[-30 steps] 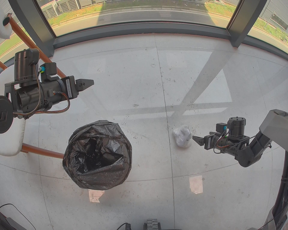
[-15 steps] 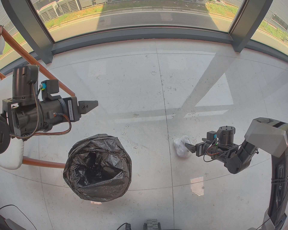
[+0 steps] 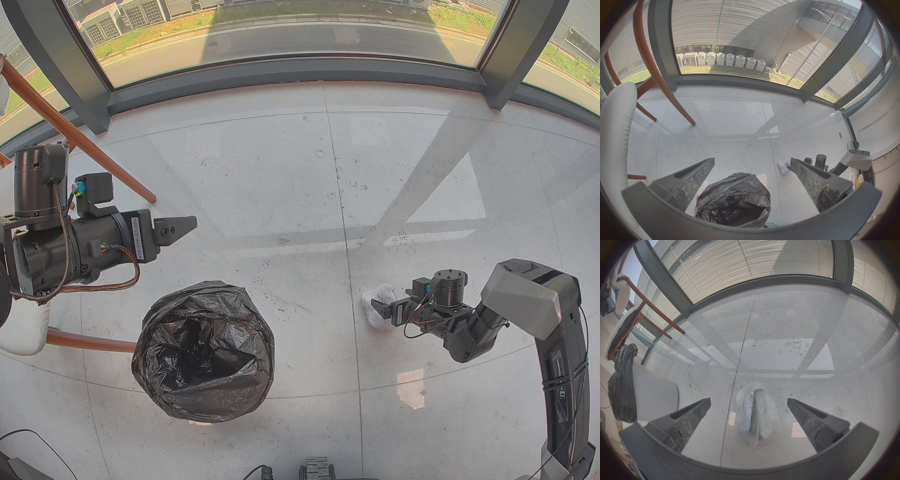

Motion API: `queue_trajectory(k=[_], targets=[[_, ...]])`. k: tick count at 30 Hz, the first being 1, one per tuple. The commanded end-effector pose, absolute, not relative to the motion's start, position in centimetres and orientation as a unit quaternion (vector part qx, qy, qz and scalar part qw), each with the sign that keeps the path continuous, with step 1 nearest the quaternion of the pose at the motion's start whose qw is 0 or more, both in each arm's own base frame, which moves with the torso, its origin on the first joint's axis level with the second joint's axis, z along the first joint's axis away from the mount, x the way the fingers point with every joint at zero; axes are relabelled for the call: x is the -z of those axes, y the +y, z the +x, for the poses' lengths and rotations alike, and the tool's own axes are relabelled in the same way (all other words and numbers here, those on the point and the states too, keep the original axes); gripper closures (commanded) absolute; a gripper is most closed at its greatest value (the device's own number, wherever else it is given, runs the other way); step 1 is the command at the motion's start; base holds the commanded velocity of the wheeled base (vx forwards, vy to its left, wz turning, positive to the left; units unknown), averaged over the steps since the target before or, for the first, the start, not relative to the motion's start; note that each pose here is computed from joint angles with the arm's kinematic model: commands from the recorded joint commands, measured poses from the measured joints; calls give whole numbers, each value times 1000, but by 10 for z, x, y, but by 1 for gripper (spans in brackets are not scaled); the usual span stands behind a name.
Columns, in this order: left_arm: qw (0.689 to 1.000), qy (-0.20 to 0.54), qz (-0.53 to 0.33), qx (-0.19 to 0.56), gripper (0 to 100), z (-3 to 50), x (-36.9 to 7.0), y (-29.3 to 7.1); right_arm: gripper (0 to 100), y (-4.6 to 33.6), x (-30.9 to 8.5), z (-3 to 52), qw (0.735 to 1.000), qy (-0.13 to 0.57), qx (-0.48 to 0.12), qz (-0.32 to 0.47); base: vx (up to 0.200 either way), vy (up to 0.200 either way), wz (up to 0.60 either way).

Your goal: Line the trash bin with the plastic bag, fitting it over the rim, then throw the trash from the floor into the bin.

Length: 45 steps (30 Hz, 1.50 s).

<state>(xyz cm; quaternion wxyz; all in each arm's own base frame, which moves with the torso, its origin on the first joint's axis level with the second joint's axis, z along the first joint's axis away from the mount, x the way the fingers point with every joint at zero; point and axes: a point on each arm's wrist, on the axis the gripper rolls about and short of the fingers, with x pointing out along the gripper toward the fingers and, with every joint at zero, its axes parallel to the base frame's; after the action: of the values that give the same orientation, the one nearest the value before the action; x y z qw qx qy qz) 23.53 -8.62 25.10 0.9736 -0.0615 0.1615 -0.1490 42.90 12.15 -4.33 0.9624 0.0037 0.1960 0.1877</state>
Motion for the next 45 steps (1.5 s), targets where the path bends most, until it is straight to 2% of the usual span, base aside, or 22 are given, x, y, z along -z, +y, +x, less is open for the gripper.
queue_trajectory(k=[1, 11, 20, 22, 27, 29, 32, 36, 45], targets=[[974, 161, -62, 148, 0, 235, -251, -86, 100, 126, 72, 442, 961, 208, -184, 2, 0, 0, 0], [976, 161, -59, 136, 0, 231, -250, -84, 100, 121, 58, 446, 964, 198, -179, 6, 0, 0, 0], [975, 168, -54, 137, 0, 217, -242, -79, 100, 106, -45, 415, 973, 140, -180, 39, 0, 0, 0], [975, 167, -40, 140, 0, 213, -239, -77, 100, 112, -87, 381, 970, 126, -194, 74, 0, 0, 0], [977, 155, -21, 145, 0, 212, -235, -77, 100, 117, -133, 327, 964, 105, -221, 103, 0, 0, 0], [977, 155, -8, 147, 0, 211, -231, -77, 100, 126, -156, 284, 954, 94, -258, 116, 0, 0, 0], [979, 138, 4, 149, 0, 212, -233, -77, 100, 139, -170, 240, 933, 103, -304, 161, 0, 133, 0], [981, 119, 8, 153, 0, 213, -237, -77, 100, 147, -169, 211, 919, 137, -333, 160, 0, 200, 0], [981, 103, 20, 162, 0, 213, -243, -78, 100, 170, -161, 204, 907, 157, -361, 149, 0, 200, 0]])
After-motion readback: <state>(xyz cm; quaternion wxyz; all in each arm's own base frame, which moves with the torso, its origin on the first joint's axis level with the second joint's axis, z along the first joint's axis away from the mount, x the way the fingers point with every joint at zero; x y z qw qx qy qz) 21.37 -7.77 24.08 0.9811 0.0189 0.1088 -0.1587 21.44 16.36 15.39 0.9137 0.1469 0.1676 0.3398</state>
